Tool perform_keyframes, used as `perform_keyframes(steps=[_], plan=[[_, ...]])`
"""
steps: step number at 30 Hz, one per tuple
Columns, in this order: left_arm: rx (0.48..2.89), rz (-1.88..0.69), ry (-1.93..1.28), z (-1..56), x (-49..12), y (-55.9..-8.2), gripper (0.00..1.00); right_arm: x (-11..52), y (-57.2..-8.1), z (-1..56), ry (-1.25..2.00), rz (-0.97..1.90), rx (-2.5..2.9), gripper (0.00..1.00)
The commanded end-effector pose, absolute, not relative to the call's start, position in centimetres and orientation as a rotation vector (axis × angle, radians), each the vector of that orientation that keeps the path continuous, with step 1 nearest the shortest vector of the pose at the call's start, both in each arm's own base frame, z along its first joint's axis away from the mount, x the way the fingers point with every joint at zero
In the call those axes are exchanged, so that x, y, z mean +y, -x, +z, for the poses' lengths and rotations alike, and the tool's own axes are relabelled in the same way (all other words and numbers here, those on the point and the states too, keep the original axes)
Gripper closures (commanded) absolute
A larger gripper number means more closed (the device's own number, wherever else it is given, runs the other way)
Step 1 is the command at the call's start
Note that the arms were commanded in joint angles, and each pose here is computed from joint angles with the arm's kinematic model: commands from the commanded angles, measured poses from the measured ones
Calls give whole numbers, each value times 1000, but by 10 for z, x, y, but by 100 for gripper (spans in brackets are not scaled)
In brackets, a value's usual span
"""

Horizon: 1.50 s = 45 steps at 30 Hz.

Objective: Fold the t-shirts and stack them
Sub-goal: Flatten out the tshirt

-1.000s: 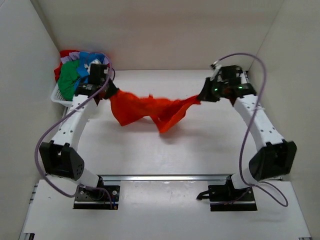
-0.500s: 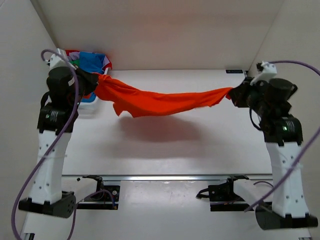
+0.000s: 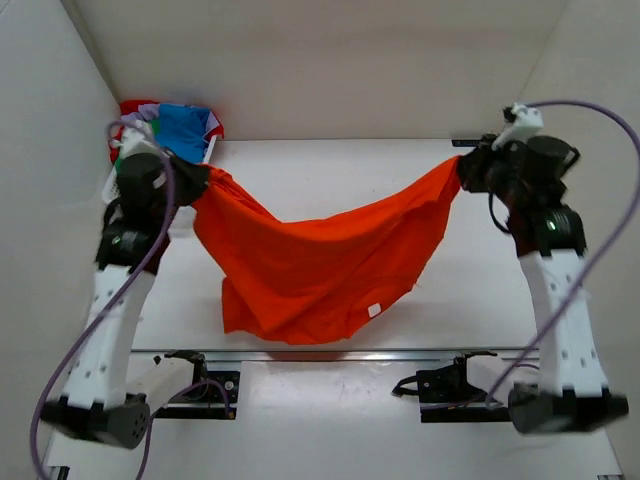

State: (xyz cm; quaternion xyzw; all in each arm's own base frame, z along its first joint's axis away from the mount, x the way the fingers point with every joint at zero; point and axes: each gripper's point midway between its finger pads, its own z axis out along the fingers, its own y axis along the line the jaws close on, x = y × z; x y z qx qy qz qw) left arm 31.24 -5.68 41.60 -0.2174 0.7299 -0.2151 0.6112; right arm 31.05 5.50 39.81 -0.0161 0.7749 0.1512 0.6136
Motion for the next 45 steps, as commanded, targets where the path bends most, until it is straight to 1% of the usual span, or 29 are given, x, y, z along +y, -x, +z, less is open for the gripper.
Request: perform_keyframes(steps=[1,2,4,5,6,7,8,9,10,11,12,14,15,16,17,18,19,21,24,27,30,31,32,34,36,38,39,41,45], plan=[[1865,-529,582,319,-73,-368,100,47,-389,365,32,315,1834,100],[1897,-523,621,291,-75,-383,100,46,-403,363,32,313,1833,100],[1965,-514,668,252,-80,-405,100,23,-452,339,-30,270,1906,100],[2000,-503,693,234,-81,-420,99,10,-462,332,-59,231,1938,100],[2045,-498,700,218,-84,-431,95,1,-483,324,-81,194,1976,100],[2062,-502,689,212,-87,-437,82,-6,-506,317,-94,172,1999,100],[2078,-511,682,206,-90,-445,64,-13,-519,303,-111,121,2052,89],[2086,-515,696,200,-89,-450,54,-22,-521,291,-119,67,2104,82],[2077,-516,704,199,-87,-453,37,-21,-529,285,-105,41,2129,63],[2078,-521,689,198,-90,-454,29,-16,-535,281,-90,13,2142,52],[2112,-506,685,187,-90,-448,25,-15,-531,278,-77,-26,2161,46],[2137,-476,678,177,-85,-441,26,3,-517,254,-40,-15,2226,46],[2149,-460,680,171,-79,-434,26,23,-511,256,-16,28,2215,47],[2178,-447,694,158,-77,-426,26,33,-496,238,0,56,2251,48],[2196,-439,692,152,-77,-421,26,52,-475,227,32,86,2271,50],[2217,-421,688,143,-74,-415,26,80,-466,220,84,153,2270,54],[2239,-386,693,134,-71,-410,26,92,-447,205,95,181,2296,54],[2242,-307,671,127,-63,-408,27,134,-417,189,172,253,2317,58],[2244,-194,671,120,-50,-412,27,179,-367,152,238,373,2398,60],[2251,-77,654,111,-35,-420,27,223,-333,147,309,476,2392,60],[2253,16,652,101,-18,-427,26,257,-296,122,363,582,2439,60],[2257,37,653,95,-14,-429,26,273,-285,124,382,637,2428,59],[2253,55,656,91,-11,-433,26,279,-277,113,379,637,2453,58],[2265,83,637,85,-9,-437,24,298,-257,103,402,676,2479,54],[2276,110,630,77,-6,-439,24,312,-243,93,385,719,2497,51],[2293,129,628,67,-5,-440,25,327,-223,82,406,749,2525,45],[2296,129,635,62,-5,-440,25,332,-221,80,394,755,2527,45],[2284,110,659,59,-3,-442,24,345,-211,74,412,764,2544,38],[2281,58,686,52,-6,-448,25,358,-203,56,401,786,2583,35]])
